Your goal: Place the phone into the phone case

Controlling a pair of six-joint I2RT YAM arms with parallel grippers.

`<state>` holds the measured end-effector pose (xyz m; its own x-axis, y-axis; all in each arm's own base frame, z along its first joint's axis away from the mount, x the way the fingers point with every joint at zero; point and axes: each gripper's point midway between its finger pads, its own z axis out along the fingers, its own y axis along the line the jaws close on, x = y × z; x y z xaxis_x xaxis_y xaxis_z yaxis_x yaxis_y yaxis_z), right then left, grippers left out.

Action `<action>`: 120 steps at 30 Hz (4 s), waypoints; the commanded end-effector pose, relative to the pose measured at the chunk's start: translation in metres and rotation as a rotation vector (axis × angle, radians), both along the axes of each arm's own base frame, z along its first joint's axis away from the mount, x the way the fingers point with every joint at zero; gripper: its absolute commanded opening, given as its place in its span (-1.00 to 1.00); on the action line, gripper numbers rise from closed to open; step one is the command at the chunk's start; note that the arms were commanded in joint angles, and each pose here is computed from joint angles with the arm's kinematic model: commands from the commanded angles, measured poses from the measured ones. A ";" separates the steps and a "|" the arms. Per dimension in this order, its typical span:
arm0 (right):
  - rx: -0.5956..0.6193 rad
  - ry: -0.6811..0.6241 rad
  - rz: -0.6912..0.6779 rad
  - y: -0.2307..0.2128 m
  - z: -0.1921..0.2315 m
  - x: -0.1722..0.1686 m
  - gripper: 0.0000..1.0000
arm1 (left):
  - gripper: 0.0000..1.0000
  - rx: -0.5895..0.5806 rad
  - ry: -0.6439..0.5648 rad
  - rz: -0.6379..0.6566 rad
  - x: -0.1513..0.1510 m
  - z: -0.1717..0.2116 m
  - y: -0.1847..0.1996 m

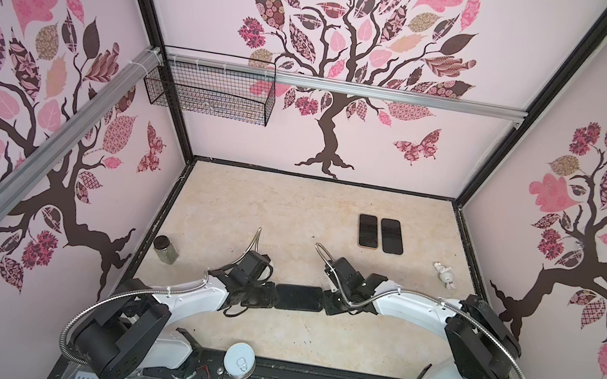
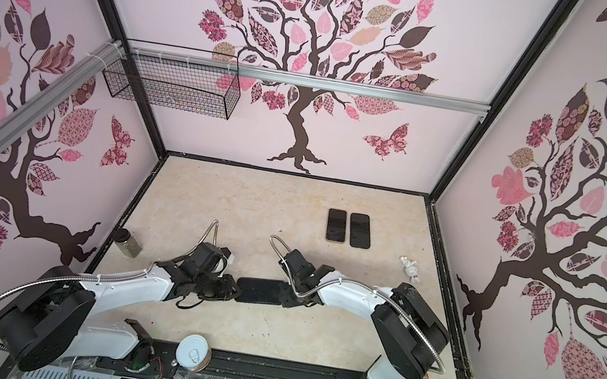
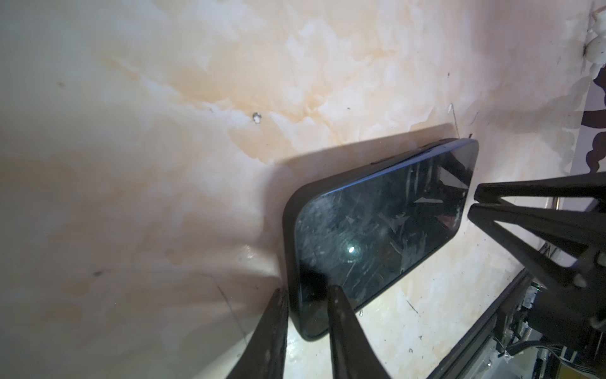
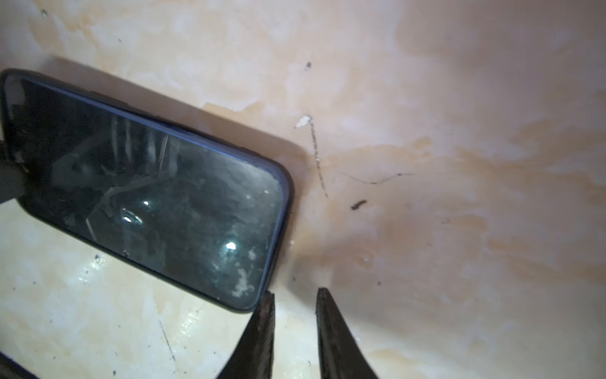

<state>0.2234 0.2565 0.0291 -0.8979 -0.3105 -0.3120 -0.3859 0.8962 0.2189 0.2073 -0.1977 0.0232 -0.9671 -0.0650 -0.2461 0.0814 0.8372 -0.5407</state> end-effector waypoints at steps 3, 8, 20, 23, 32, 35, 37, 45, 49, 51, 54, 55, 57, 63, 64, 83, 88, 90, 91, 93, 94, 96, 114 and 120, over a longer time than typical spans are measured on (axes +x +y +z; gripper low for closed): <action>0.157 -0.021 0.029 0.009 0.034 0.009 -0.47 | -0.35 -0.012 -0.064 -0.006 0.013 0.019 -0.004; 0.264 -0.014 0.033 0.014 0.039 0.017 -0.47 | -0.25 -0.004 -0.079 0.006 0.024 0.027 -0.003; 0.284 0.029 0.024 0.024 0.017 0.026 -0.52 | -0.44 -0.004 -0.077 0.007 0.042 0.027 0.001; 0.275 0.033 0.023 0.023 0.012 0.027 -0.54 | -0.47 -0.005 -0.060 0.001 0.040 0.023 0.001; 0.280 0.055 0.030 0.026 0.002 0.028 -0.66 | -0.58 -0.008 -0.047 -0.002 0.040 0.017 -0.001; 0.281 0.069 0.032 0.027 -0.003 0.026 -0.68 | -0.63 -0.009 -0.039 -0.004 0.039 0.014 -0.001; 0.279 0.078 0.034 0.026 -0.006 0.024 -0.68 | -0.65 -0.013 -0.037 -0.003 0.039 0.014 -0.002; 0.226 0.087 0.018 0.019 -0.020 0.025 -0.68 | -0.75 -0.017 -0.019 -0.002 0.037 0.007 -0.002; 0.185 0.066 0.010 0.015 -0.022 0.031 -0.68 | -0.76 -0.012 -0.015 -0.001 0.037 0.004 -0.002; 0.173 0.056 0.011 0.014 -0.021 0.034 -0.68 | -0.76 -0.010 -0.014 0.004 0.037 0.004 -0.001; 0.166 0.045 0.017 0.015 -0.018 0.037 -0.68 | -0.79 -0.004 -0.010 0.004 0.036 0.002 0.000; 0.164 0.042 0.019 0.015 -0.017 0.038 -0.68 | -0.79 -0.004 -0.009 0.005 0.036 0.001 0.000; 0.165 0.040 0.021 0.017 -0.015 0.039 -0.68 | -0.79 -0.003 -0.010 0.006 0.037 0.001 0.000; 0.169 0.062 0.030 0.019 -0.016 0.037 -0.70 | -0.79 -0.003 -0.009 0.008 0.036 0.002 0.000; 0.169 0.069 0.033 0.019 -0.017 0.036 -0.70 | -0.79 -0.003 -0.007 0.008 0.036 0.001 0.000; 0.040 0.191 0.103 0.016 -0.064 0.005 -0.75 | -0.81 -0.011 -0.005 0.007 0.039 0.001 -0.003; -0.063 0.205 0.125 0.012 -0.087 -0.005 -0.76 | -0.82 -0.015 -0.002 0.005 0.038 0.001 -0.004; -0.087 0.215 0.128 0.010 -0.094 -0.009 -0.77 | -0.82 -0.016 -0.005 0.006 0.038 0.001 -0.003; -0.097 0.219 0.132 0.010 -0.097 -0.011 -0.77 | -0.82 -0.015 -0.004 0.005 0.038 0.001 -0.003; -0.112 0.222 0.133 0.008 -0.101 -0.014 -0.77 | -0.82 -0.016 -0.004 0.004 0.038 0.001 -0.003; -0.121 0.225 0.133 0.007 -0.104 -0.015 -0.77 | -0.82 -0.015 -0.002 0.007 0.038 0.001 -0.003; -0.137 0.231 0.132 0.005 -0.109 -0.017 -0.77 | -0.82 -0.015 -0.003 0.005 0.038 0.001 -0.004; -0.195 0.282 0.135 -0.002 -0.139 -0.033 -0.79 | -0.83 -0.017 -0.004 0.006 0.038 0.001 -0.004; -0.230 0.288 0.139 -0.007 -0.148 -0.037 -0.80 | -0.83 -0.016 -0.001 0.008 0.037 0.000 -0.003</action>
